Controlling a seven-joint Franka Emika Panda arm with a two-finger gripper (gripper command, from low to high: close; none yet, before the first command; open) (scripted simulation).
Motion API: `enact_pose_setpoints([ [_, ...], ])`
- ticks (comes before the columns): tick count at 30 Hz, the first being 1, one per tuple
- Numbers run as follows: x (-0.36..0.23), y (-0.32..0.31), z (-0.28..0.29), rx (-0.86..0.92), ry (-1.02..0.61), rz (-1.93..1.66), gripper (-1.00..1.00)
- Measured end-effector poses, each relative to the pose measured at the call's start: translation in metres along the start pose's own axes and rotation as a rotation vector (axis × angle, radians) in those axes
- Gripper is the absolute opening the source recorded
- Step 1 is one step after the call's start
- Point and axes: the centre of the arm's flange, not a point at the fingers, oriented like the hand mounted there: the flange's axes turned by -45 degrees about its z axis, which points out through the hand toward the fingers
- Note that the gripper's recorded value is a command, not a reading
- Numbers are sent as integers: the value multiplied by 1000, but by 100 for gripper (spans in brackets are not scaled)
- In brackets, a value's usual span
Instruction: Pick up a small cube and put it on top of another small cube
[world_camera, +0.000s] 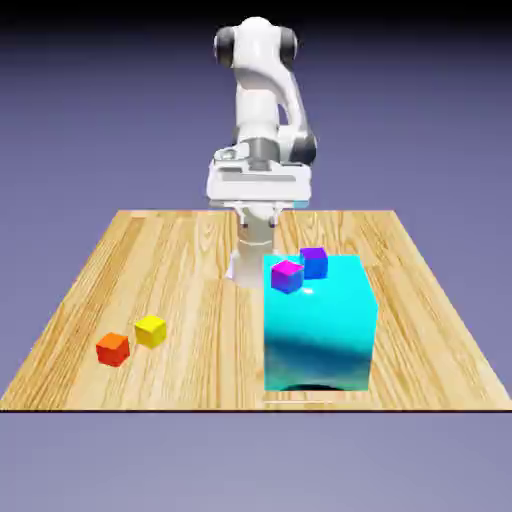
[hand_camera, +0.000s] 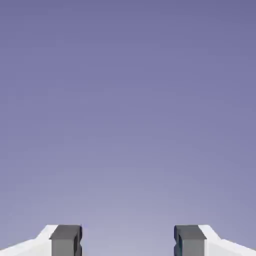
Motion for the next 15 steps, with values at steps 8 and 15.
enact_pose_setpoints([
  [8,-34,111,79,-75,-233,125,0],
  [15,-102,211,130,-119,-425,242,0],
])
